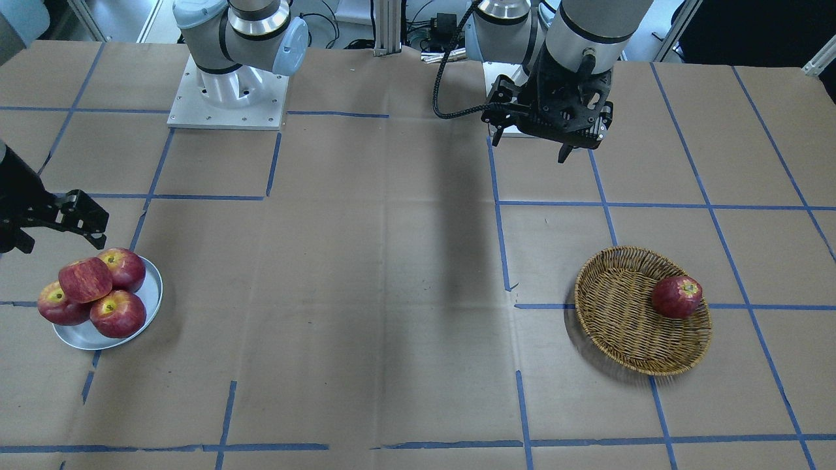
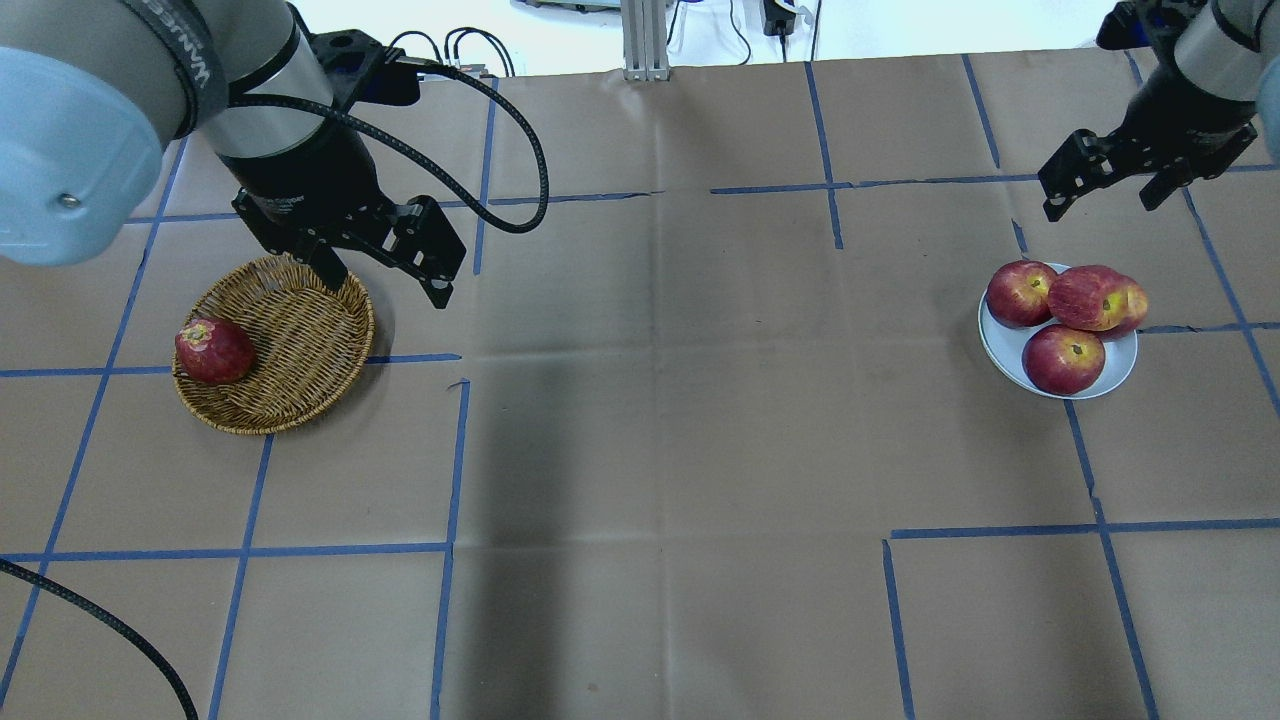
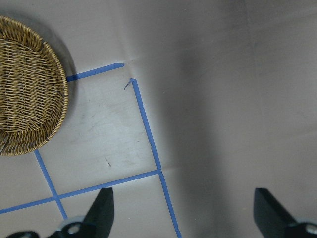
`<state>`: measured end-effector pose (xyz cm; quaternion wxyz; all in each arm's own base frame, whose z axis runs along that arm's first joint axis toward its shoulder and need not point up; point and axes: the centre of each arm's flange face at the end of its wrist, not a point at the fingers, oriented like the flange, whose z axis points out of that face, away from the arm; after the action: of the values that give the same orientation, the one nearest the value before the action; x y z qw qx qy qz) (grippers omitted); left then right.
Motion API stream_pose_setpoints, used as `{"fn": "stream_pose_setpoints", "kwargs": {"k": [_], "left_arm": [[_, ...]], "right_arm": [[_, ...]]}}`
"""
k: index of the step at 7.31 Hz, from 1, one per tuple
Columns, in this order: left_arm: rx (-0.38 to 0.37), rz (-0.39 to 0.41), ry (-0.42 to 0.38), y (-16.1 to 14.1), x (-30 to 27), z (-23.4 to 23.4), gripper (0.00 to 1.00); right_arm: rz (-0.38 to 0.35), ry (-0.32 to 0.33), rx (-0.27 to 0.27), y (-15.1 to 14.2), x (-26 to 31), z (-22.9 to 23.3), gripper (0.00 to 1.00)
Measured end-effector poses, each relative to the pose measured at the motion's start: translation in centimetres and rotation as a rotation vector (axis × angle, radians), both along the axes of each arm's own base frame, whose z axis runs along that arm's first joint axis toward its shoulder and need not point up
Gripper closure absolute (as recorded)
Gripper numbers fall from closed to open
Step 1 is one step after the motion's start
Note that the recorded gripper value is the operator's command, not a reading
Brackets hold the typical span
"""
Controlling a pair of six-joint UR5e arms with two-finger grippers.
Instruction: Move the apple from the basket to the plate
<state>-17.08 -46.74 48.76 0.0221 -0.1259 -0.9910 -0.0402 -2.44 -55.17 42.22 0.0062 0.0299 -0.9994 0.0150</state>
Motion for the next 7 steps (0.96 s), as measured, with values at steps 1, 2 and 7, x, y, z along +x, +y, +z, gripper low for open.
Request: {"fn": "stream_pose_setpoints", "kwargs": {"k": [1, 2, 7], "left_arm": [[0.002, 0.000, 0.000, 0.1, 0.0, -0.1, 0.01], [0.003, 0.000, 0.000, 0.1, 0.0, -0.1, 0.01], [0.006, 0.001, 0.000, 0.1, 0.1, -0.2, 0.01]], "right_arm": [[-0.037, -0.004, 0.011, 1.6, 3.3, 2.2, 0.00], [-0.074, -0.008, 0.022, 3.3, 6.5, 3.8, 0.00], [-0.134, -0.007, 0.028, 7.1, 15.0, 5.9, 0.00]]}}
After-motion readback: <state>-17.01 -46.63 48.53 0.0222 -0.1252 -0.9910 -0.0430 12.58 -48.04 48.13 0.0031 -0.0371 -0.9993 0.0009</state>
